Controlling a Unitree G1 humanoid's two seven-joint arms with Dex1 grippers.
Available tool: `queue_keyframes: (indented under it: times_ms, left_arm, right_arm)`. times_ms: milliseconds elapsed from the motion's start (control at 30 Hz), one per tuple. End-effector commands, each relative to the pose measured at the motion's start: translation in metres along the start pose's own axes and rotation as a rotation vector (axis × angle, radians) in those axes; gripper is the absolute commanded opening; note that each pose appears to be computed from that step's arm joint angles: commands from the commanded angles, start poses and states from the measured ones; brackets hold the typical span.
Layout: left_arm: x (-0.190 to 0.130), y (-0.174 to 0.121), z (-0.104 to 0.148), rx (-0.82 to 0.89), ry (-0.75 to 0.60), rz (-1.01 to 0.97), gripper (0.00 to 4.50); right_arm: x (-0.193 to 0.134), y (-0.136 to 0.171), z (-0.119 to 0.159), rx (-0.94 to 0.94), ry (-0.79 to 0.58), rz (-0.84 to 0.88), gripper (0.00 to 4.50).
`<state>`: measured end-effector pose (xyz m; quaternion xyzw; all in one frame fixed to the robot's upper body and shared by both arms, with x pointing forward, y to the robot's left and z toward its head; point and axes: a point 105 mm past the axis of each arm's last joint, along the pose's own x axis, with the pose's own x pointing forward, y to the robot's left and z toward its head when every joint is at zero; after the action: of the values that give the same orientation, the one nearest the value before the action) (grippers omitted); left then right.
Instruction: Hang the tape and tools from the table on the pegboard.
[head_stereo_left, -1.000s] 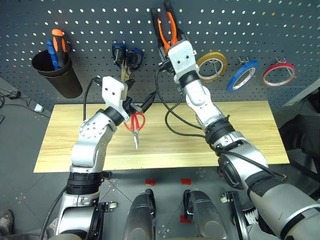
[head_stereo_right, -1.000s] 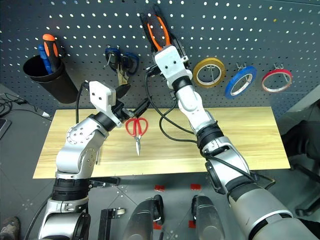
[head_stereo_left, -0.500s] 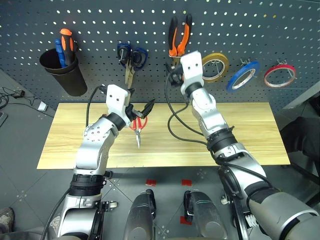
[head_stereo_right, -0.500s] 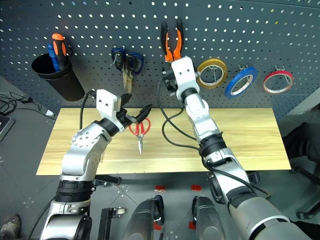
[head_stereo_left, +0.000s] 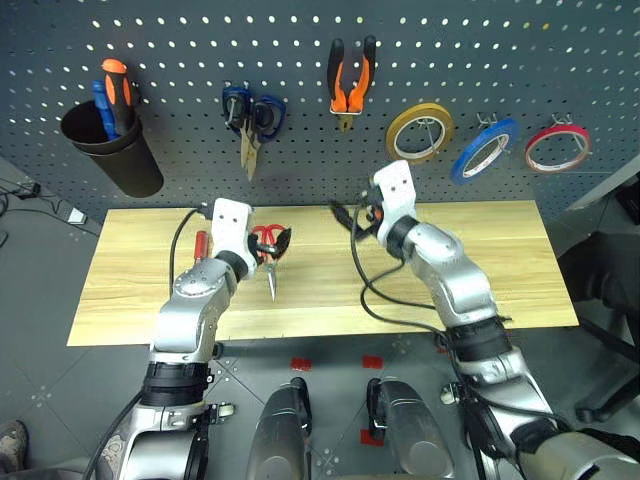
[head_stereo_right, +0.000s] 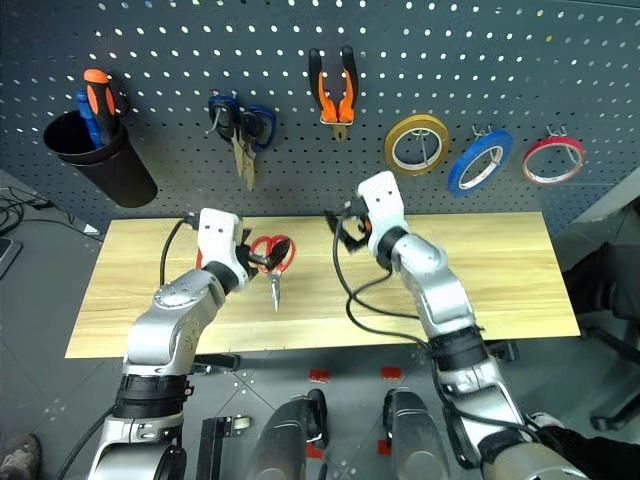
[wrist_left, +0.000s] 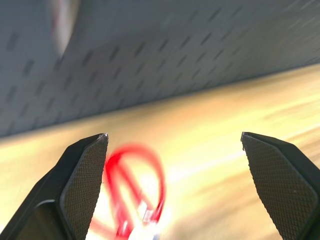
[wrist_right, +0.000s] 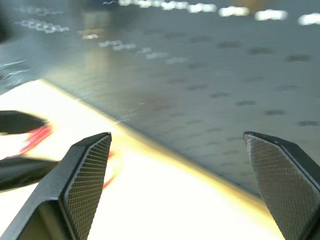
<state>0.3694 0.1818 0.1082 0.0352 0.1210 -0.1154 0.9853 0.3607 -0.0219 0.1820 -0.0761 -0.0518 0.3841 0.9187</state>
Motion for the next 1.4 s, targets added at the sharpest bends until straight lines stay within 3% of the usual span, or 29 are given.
queue_keyframes:
  times_ms: [33, 300, 600, 900, 1000, 1400]
  left_arm:
    - [-0.008, 0.010, -0.033, -0.032, 0.178, 0.095, 4.50]
    - [-0.001, 0.004, -0.057, -0.134, 0.274, 0.179, 4.50]
    - [0.020, -0.004, -0.075, -0.138, 0.370, 0.226, 4.50]
    - [0.032, -0.026, -0.099, -0.137, 0.506, 0.143, 4.50]
    - [0.033, -0.029, -0.104, -0.145, 0.530, 0.123, 3.95]
    - [0.025, -0.026, -0.106, -0.220, 0.534, 0.097, 0.34]
  right_arm:
    - [-0.019, 0.035, 0.008, -0.001, -0.014, 0.168, 4.49]
    - [-0.028, 0.044, -0.002, 0.031, 0.043, 0.205, 4.49]
    - [-0.031, 0.044, -0.004, 0.072, 0.058, 0.212, 4.49]
    - [-0.039, 0.043, -0.008, 0.112, 0.094, 0.249, 4.49]
    - [-0.042, 0.046, -0.009, 0.106, 0.107, 0.268, 4.50]
    - [-0.053, 0.038, -0.008, 0.055, 0.140, 0.259, 4.50]
